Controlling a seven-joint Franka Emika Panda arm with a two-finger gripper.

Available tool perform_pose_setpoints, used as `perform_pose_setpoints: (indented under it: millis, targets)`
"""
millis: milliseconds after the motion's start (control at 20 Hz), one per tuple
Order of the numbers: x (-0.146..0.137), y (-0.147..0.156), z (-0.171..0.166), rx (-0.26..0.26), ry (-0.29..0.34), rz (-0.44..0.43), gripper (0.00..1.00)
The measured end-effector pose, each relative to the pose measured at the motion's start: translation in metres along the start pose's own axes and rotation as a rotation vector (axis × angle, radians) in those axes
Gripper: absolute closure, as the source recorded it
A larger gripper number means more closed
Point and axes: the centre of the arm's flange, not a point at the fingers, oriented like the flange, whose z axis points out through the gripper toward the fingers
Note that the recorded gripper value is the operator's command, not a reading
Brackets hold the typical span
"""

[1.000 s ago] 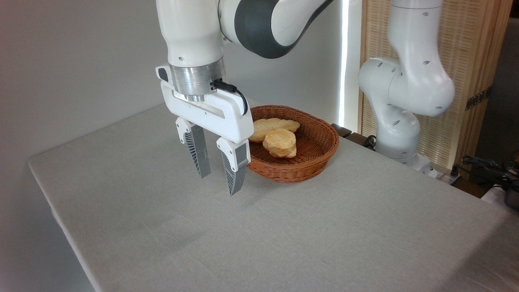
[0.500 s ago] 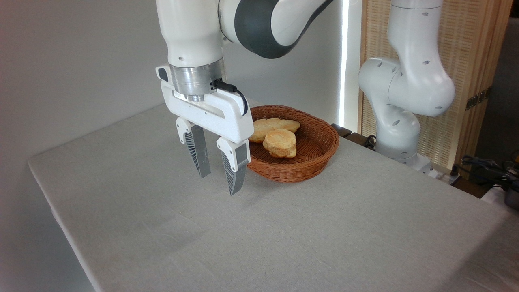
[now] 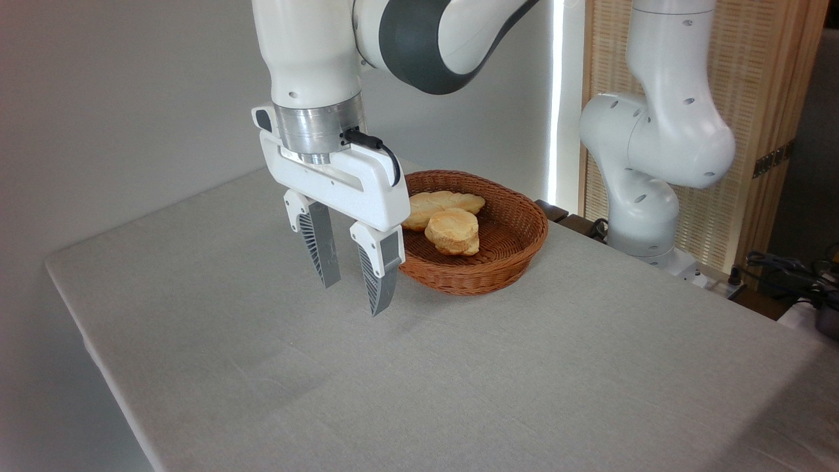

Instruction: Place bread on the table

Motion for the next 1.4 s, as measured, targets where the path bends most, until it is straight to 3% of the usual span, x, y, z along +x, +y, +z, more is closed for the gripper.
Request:
perform_pose_setpoints:
  millis: [1400]
  targets:
    - [0.0032, 0.0016, 0.0005, 0.0, 0.0, 0.006, 0.0]
